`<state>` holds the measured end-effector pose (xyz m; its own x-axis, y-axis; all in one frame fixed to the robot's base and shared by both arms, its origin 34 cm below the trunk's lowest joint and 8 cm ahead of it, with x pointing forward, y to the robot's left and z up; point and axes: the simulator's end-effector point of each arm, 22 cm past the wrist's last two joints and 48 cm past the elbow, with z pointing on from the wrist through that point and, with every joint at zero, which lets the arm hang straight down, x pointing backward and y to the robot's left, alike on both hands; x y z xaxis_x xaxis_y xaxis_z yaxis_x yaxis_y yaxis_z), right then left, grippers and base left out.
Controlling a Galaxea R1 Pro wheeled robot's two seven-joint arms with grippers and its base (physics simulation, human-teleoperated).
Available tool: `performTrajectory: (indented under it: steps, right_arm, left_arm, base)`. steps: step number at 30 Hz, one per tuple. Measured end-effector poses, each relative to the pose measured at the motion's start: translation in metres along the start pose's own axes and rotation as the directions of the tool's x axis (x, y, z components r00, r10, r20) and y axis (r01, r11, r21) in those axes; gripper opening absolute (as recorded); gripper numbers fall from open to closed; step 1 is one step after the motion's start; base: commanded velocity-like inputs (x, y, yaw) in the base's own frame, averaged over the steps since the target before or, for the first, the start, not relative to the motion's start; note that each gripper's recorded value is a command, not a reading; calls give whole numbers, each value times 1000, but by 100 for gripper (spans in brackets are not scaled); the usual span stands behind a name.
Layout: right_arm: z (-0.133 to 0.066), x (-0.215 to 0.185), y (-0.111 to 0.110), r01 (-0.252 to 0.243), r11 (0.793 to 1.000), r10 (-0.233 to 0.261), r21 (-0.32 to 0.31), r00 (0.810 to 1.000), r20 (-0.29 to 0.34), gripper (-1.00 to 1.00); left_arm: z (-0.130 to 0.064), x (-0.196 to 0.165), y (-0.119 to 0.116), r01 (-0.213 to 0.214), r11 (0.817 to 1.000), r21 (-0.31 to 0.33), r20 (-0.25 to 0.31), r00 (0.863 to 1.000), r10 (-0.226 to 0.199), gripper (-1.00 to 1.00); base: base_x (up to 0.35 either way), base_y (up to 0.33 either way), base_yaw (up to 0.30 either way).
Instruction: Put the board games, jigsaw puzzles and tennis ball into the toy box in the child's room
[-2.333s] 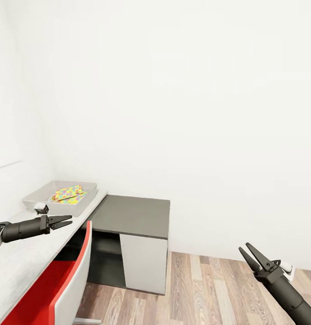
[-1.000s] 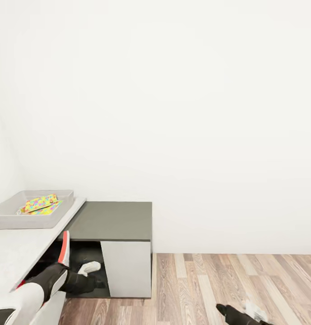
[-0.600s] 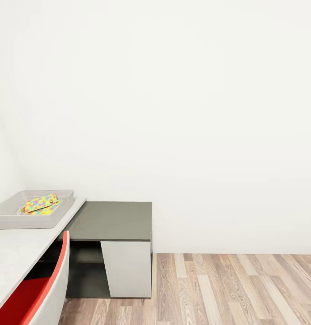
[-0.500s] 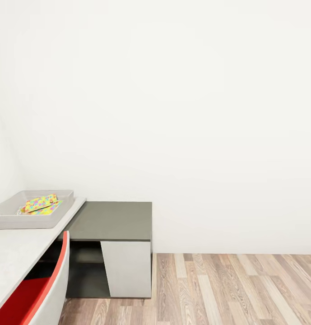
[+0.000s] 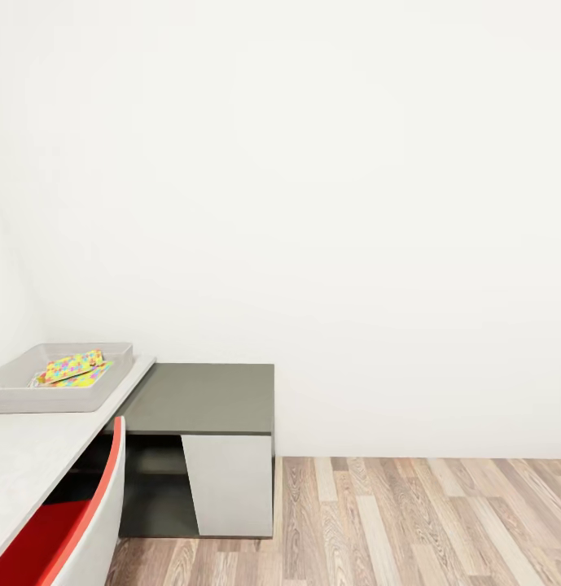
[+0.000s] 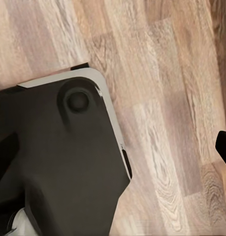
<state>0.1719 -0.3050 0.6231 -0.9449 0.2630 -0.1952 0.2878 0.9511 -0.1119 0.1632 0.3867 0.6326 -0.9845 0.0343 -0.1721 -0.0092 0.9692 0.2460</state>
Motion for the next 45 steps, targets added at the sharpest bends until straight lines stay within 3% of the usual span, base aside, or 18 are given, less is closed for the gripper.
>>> performTrajectory:
  steps: [4,7,14,22,32,45]
  right_arm:
    - [0,0,-4,-1,1000,1,5,1000,-2,100]
    - [0,0,-2,2,1000,-2,1,1000,3,100]
    - [-1,3,11,-2,1000,2,-16,1000,1,100]
    - [0,0,0,-4,1000,4,-2,1000,5,100]
    - [-1,3,11,-5,1000,5,-15,1000,1,100]
    - [0,1,3,-3,1000,3,-6,1000,4,100]
  left_arm:
    - [-1,-11,-16,7,1000,20,26,1000,-7,100]
    - [-3,-40,-44,15,998,54,84,996,-20,100]
    - [-6,-52,-66,24,996,83,106,994,-33,100]
    - [-6,-53,-69,22,996,87,109,994,-31,100]
    - [-7,-53,-69,22,996,87,109,994,-32,100]
    - [-7,-53,-69,24,996,87,109,994,-34,100]
  base:
    - [0,0,0]
    - [0,0,0]
    - [0,0,0]
    - [0,0,0]
    - [0,0,0]
    - [0,0,0]
